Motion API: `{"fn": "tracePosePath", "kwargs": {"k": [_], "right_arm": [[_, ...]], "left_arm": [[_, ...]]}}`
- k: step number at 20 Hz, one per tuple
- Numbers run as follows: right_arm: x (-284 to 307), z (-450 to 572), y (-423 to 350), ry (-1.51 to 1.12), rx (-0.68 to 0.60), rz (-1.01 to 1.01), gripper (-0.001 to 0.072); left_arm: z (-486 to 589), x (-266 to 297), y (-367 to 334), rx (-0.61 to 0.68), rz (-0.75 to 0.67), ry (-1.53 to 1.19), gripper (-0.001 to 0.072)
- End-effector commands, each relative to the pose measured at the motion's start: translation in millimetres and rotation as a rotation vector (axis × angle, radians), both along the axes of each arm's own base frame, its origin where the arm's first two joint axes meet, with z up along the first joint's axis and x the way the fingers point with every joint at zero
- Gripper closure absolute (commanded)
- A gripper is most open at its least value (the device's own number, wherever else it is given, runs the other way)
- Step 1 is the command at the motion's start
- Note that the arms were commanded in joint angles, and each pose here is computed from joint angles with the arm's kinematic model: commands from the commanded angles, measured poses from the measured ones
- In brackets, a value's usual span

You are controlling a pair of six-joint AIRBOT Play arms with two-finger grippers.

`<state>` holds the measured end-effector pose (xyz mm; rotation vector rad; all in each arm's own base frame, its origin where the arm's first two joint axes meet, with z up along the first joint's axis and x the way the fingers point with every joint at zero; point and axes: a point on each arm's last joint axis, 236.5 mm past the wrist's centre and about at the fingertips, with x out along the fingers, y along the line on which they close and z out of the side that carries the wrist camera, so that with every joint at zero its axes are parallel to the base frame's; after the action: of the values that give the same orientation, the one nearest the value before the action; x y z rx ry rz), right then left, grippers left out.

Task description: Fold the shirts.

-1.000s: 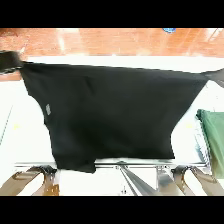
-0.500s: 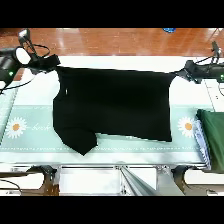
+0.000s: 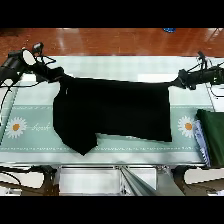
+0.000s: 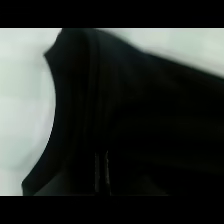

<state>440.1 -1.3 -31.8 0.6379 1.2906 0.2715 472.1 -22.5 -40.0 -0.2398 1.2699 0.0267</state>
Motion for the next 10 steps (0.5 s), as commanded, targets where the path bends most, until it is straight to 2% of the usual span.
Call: {"fn": "tracePosePath", "kwargs": {"k": [1, 3, 4, 5, 6, 10], "right_arm": [[-44, -33, -3, 0.161, -0.047, 0.062, 0.0689], [-51, -46, 0, 0.184, -0.034, 0.038, 0.0684], [-51, -49, 1, 0.192, -0.024, 0.009, 0.0549], [-52, -48, 5, 0.202, -0.005, -0.002, 0.0292], [-54, -44, 9, 0.208, 0.017, 0.006, 0.0299], [-59, -5, -5, 0.16, 0.013, -0.015, 0.0299]], "left_arm": [[-30, -43, -1, -0.006, -0.071, 0.212, 0.0689], [-43, -46, -11, -0.035, -0.073, 0.237, 0.0688], [-46, -47, -16, -0.05, -0.065, 0.246, 0.063], [-49, -49, -20, -0.059, -0.061, 0.26, 0.0423], [-49, -53, -24, -0.065, -0.074, 0.276, 0.019], [-22, -67, -2, -0.05, -0.071, 0.34, 0.0199]]}}
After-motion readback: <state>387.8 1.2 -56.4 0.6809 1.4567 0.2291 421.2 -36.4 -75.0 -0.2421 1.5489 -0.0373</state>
